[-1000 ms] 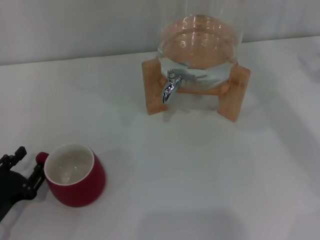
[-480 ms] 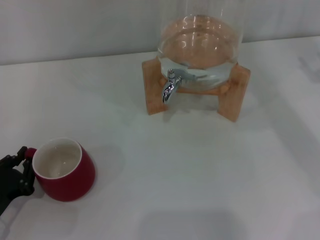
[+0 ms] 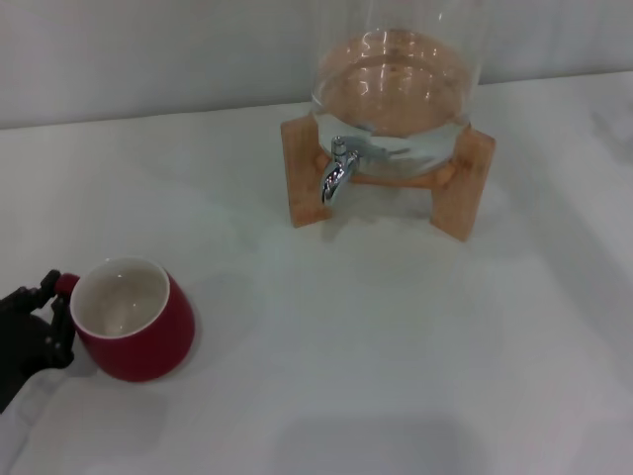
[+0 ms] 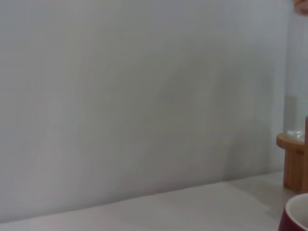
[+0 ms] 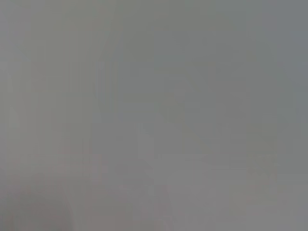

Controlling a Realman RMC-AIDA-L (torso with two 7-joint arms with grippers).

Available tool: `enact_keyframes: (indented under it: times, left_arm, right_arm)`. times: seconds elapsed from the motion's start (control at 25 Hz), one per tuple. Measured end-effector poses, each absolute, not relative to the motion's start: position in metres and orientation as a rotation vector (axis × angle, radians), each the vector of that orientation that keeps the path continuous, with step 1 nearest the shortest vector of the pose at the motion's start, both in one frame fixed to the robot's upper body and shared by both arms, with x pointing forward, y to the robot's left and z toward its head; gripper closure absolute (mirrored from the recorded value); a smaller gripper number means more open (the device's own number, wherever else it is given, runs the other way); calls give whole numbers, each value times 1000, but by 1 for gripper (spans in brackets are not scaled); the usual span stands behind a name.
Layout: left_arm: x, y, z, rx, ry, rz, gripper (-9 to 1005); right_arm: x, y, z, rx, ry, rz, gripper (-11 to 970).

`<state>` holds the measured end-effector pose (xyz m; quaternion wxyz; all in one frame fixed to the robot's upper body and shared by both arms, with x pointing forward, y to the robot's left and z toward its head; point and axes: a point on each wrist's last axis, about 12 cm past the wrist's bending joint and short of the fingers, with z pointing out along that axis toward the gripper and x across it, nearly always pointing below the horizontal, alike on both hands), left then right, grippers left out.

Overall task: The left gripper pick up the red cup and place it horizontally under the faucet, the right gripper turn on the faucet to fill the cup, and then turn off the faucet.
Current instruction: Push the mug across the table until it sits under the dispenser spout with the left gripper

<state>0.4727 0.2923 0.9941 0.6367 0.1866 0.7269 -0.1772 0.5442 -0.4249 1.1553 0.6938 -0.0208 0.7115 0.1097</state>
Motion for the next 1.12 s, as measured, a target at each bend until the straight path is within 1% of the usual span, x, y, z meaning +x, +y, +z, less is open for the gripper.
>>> enact_keyframes:
  times: [0.68, 1.12]
  left_arm:
    - [514, 273, 1010, 491, 1629, -435, 834]
    - [541, 251, 1017, 570, 1649, -439, 834]
  right_arm:
    - [543, -420, 1154, -71, 1587, 271, 326]
    - [544, -417, 1153, -83, 1587, 291, 326]
